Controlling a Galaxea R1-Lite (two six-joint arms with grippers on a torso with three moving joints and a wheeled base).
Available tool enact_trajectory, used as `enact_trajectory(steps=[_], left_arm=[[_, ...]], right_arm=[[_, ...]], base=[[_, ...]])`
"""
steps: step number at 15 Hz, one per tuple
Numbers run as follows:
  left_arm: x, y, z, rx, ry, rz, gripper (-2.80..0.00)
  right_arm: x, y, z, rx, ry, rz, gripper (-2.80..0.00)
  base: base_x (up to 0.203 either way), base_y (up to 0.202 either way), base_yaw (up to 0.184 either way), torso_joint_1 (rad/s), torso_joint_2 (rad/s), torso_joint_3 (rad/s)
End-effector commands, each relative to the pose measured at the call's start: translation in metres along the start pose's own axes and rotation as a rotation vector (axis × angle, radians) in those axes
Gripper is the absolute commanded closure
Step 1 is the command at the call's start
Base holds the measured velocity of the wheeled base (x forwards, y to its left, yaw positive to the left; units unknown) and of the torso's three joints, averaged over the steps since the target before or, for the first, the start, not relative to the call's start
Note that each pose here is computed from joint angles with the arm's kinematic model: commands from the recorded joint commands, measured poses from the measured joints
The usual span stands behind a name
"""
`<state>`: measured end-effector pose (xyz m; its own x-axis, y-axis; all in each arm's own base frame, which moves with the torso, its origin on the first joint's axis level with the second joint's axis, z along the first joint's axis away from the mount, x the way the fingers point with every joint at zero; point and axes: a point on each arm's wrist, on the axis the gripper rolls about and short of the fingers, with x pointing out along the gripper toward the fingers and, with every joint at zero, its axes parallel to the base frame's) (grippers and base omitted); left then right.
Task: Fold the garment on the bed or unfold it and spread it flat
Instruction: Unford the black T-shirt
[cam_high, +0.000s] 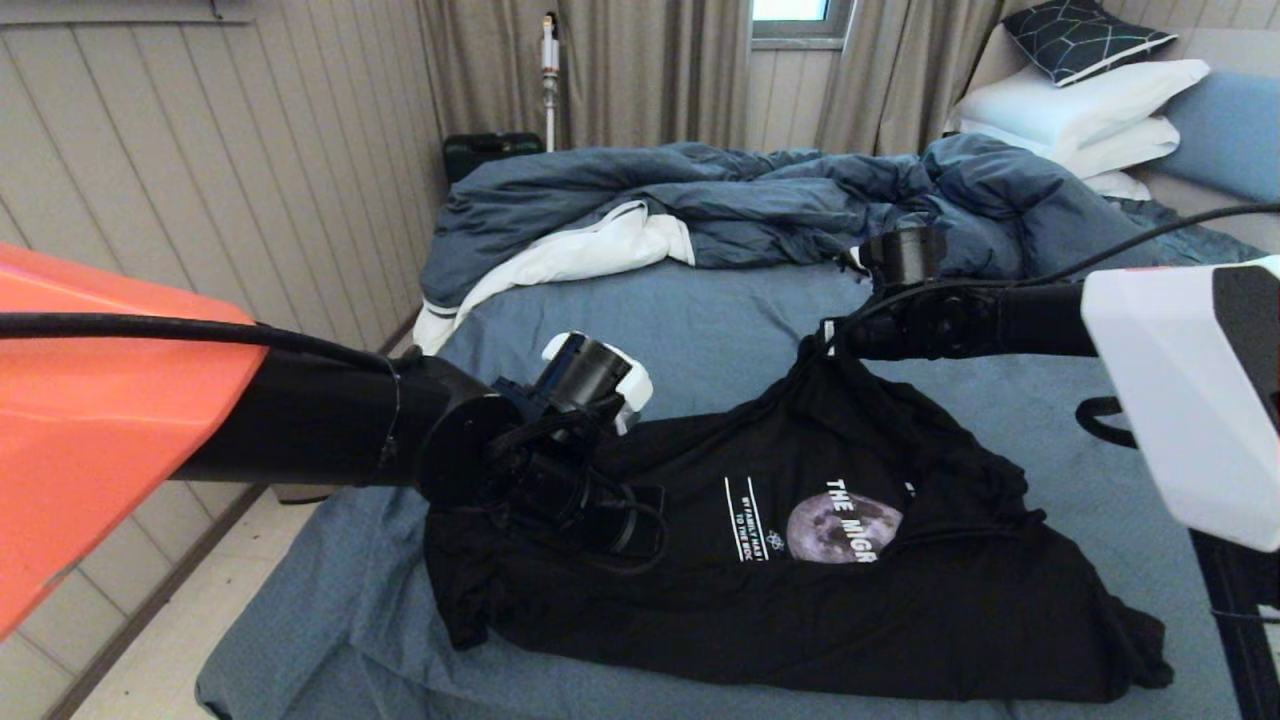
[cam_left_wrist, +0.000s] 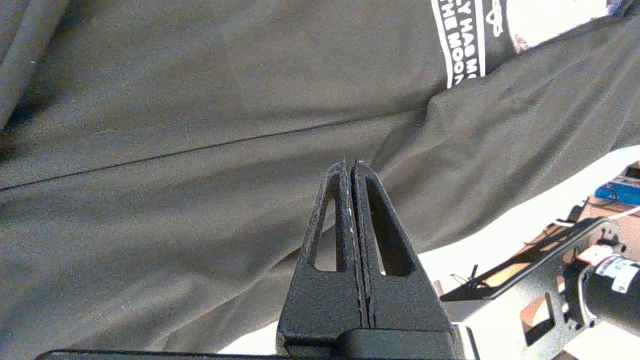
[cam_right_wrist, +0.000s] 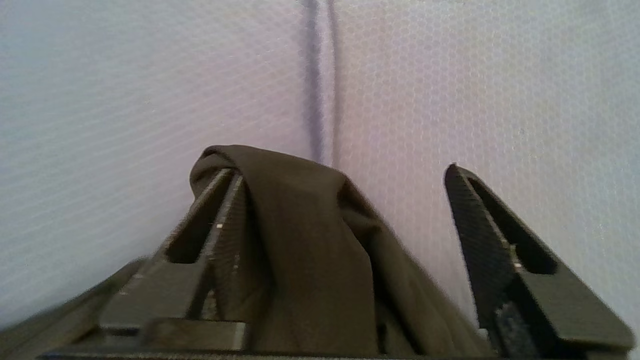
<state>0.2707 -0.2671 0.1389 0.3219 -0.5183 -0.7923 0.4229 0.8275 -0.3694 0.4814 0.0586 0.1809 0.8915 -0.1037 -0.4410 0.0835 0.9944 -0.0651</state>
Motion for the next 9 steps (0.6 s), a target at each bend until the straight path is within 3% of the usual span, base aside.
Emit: enact_trajectory(steps=[1,6,9], left_arm=[[-0.005,-0.001,0.001,-0.002,-0.009,-0.006,0.00],[-0.007,-0.002,0.000,0.000,-0.012,-0.009,0.00],[-0.008,-0.002,0.000,0.000,-0.013,-0.010,0.00]], right_arm=[[-0.025,-0.007,0.019,0.022,-0.029,0.008,-2.80],[-0.022,-0.012,0.020,0.029,-0.031,0.003,-2.80],[-0.010,-0.016,0.020,0.046,-0.086,-0.005,-2.80]], base=[[0.000,0.000,0.000,0.000,0.00,0.000],[0.000,0.000,0.000,0.000,0.00,0.000],[0.000,0.000,0.000,0.000,0.00,0.000]])
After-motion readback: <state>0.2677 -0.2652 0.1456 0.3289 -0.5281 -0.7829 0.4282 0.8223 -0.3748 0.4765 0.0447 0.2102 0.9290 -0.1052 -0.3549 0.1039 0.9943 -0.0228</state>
